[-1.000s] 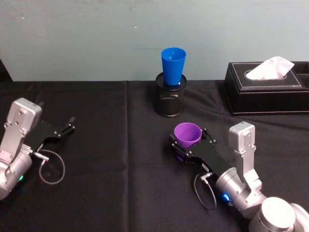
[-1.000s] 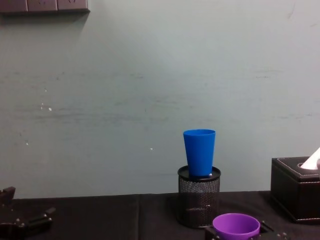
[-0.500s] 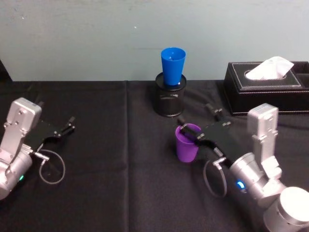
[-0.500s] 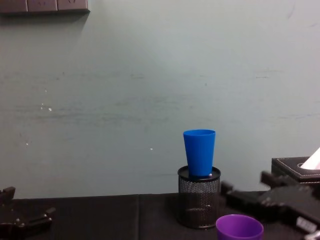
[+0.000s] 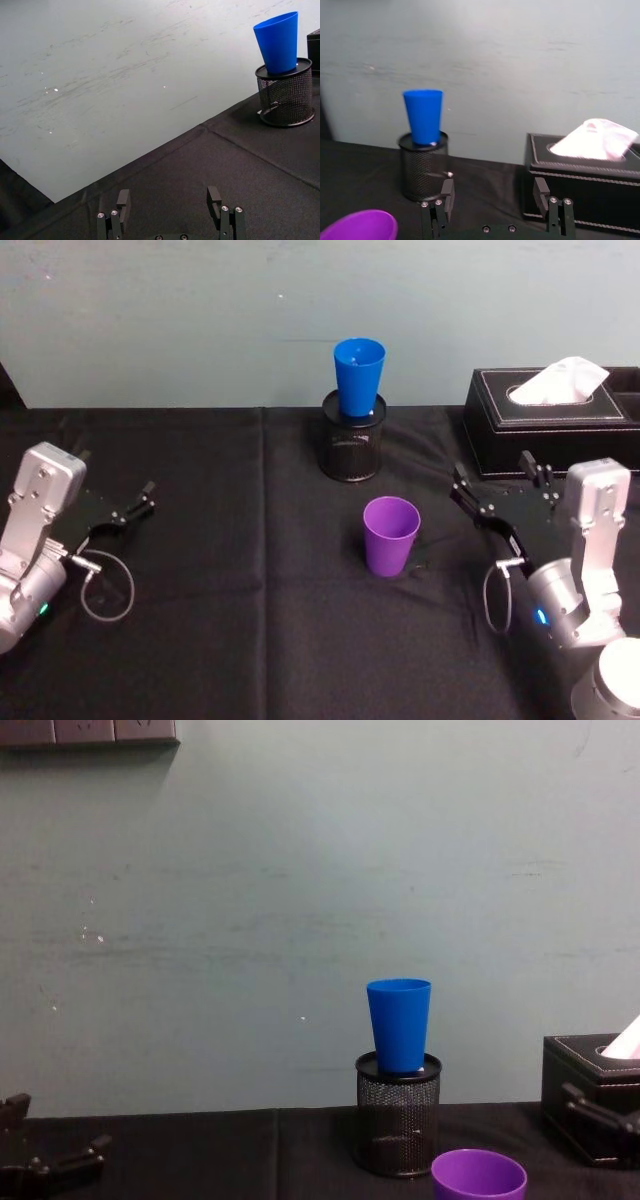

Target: Pick up one cup with a gripper and tap it against the other cup.

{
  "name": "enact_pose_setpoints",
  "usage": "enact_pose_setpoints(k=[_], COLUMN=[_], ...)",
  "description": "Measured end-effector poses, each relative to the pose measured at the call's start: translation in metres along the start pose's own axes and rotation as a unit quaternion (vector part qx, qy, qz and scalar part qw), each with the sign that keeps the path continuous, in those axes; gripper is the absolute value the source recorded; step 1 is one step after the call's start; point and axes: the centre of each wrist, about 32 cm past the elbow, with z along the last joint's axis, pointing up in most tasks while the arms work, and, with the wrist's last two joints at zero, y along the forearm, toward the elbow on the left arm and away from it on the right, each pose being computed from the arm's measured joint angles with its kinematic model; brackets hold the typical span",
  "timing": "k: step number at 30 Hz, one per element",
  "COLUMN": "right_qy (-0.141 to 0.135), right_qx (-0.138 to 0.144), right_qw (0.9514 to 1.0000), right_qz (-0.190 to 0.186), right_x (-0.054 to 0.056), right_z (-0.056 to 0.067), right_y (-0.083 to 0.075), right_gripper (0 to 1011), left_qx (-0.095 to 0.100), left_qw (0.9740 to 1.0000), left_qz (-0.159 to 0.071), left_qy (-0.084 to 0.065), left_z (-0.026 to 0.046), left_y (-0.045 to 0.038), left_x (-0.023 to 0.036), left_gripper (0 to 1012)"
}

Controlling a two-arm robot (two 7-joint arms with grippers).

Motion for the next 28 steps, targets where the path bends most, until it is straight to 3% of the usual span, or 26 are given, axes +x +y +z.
enact_pose_setpoints(k=[6, 28], right_qy=[-0.003, -0.004], right_qx=[0.000, 0.000], right_qw=[0.9999, 0.9999], right_qz=[-0.010, -0.012], right_x=[-0.0040, -0.0030], right_z=[-0.0092, -0.0084], right_y=[0.0007, 0.0005], right_gripper=[1003, 1002], left_qx=[0.000, 0.000], left_qw=[1.0000, 1.0000], left_qz=[0.000, 0.000], left_qy=[0.000, 0.000], left_z=[0.0000, 0.0000], left_y=[0.0000, 0.0000], left_x=[0.0000, 0.0000], left_gripper=[1000, 1000])
